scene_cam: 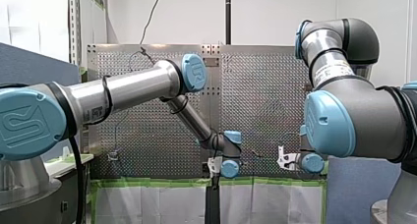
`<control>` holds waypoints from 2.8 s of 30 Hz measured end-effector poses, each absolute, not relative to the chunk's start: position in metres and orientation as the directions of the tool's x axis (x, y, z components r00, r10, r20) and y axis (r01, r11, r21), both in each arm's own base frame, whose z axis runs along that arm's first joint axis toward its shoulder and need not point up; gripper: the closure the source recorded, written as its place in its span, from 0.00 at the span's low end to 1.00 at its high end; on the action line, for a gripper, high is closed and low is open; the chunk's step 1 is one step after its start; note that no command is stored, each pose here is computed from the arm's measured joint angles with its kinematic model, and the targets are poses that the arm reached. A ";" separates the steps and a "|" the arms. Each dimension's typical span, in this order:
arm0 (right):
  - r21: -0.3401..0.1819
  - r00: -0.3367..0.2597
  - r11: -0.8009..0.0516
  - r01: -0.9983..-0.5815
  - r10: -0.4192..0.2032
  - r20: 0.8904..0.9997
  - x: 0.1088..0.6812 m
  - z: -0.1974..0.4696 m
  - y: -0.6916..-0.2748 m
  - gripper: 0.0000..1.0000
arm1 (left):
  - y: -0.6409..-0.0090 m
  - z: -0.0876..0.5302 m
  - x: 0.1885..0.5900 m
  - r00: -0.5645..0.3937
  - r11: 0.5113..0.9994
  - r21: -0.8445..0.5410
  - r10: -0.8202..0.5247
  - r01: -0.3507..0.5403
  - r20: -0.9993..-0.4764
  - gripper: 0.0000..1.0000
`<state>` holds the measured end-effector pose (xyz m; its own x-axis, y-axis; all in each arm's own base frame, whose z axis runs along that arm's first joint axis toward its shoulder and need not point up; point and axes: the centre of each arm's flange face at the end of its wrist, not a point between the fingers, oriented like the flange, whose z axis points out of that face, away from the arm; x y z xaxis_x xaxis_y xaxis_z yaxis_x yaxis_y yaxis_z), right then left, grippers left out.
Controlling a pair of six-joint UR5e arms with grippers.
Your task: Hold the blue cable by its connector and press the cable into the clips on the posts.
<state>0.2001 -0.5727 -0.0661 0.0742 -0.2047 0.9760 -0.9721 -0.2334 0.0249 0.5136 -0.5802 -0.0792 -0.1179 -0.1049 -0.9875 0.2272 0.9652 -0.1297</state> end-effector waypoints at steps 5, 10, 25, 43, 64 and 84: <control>0.020 0.068 -0.228 -0.974 -0.205 0.976 0.198 -0.066 -0.574 1.00 | -0.583 -0.079 0.511 -0.119 0.964 -0.130 -0.105 0.230 -0.987 0.97; 0.014 0.061 -0.219 -0.976 -0.206 0.977 0.196 -0.066 -0.575 1.00 | -0.585 -0.077 0.512 -0.117 0.963 -0.133 -0.107 0.235 -0.987 0.97; 0.009 0.049 -0.206 -0.978 -0.190 0.981 0.194 -0.061 -0.587 1.00 | -0.592 -0.064 0.521 -0.109 0.964 -0.138 -0.115 0.229 -0.987 0.97; 0.010 0.052 -0.207 -0.978 -0.195 0.979 0.198 -0.066 -0.586 1.00 | -0.585 -0.071 0.519 -0.115 0.968 -0.133 -0.110 0.214 -0.987 0.97; 0.013 0.056 -0.201 -0.979 -0.212 0.976 0.197 -0.085 -0.598 1.00 | -0.597 -0.076 0.530 -0.114 0.962 -0.157 -0.134 0.224 -0.984 0.97; 0.001 0.039 -0.195 -0.981 -0.187 0.982 0.196 -0.069 -0.626 1.00 | -0.604 -0.067 0.535 -0.116 0.957 -0.164 -0.140 0.238 -0.983 0.97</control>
<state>0.1963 -0.6265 -0.0695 0.0387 -0.1874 0.9815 -0.9808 -0.1950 0.0014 0.5355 -0.6037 -0.0674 -0.1164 -0.1399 -0.9833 0.2380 0.9573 -0.1644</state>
